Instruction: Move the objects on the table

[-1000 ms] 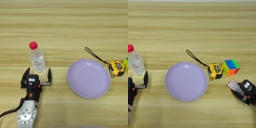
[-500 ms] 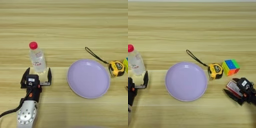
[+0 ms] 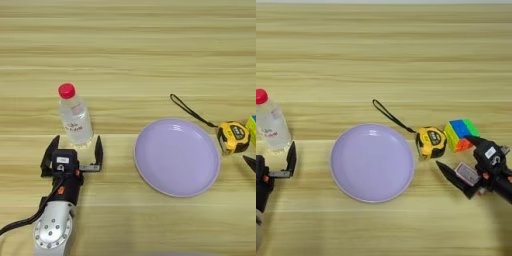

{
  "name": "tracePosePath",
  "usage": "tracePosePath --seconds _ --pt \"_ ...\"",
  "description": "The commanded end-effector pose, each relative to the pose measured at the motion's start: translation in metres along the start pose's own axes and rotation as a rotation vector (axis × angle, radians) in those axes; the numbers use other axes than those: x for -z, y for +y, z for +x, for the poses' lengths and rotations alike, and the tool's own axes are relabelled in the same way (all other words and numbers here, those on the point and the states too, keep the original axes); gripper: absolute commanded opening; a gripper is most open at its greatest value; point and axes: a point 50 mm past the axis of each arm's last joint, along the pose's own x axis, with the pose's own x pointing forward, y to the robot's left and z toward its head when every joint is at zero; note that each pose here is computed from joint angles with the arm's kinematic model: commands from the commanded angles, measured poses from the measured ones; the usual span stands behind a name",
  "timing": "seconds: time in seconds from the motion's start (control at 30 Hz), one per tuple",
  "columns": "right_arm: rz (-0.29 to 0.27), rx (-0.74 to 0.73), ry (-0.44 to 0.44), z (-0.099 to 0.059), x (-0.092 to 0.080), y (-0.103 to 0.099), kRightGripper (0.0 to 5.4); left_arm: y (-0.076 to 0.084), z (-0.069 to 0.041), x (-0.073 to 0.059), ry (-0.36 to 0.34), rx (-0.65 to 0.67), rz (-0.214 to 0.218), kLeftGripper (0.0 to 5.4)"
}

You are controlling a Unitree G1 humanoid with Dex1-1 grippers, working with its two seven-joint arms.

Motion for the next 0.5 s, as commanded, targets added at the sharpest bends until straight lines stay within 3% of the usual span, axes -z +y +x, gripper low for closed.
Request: tracePosePath --seconds 0.03,0.33,0.5 --pt "0.029 0.083 -0.071 0.004 -0.012 -0.007 5.37 0.002 -0.001 0.003 0.019 0.002 0.006 5.4" --pt "0.105 0.231 -0.174 0.016 -0.018 -0.012 5.37 0.002 0.0 0.004 0.02 0.004 0.005 5.4" --pt "0.109 0.309 -0.202 0.025 -0.019 -0.012 5.37 0.002 0.0 0.004 0.021 0.004 0.004 5.4"
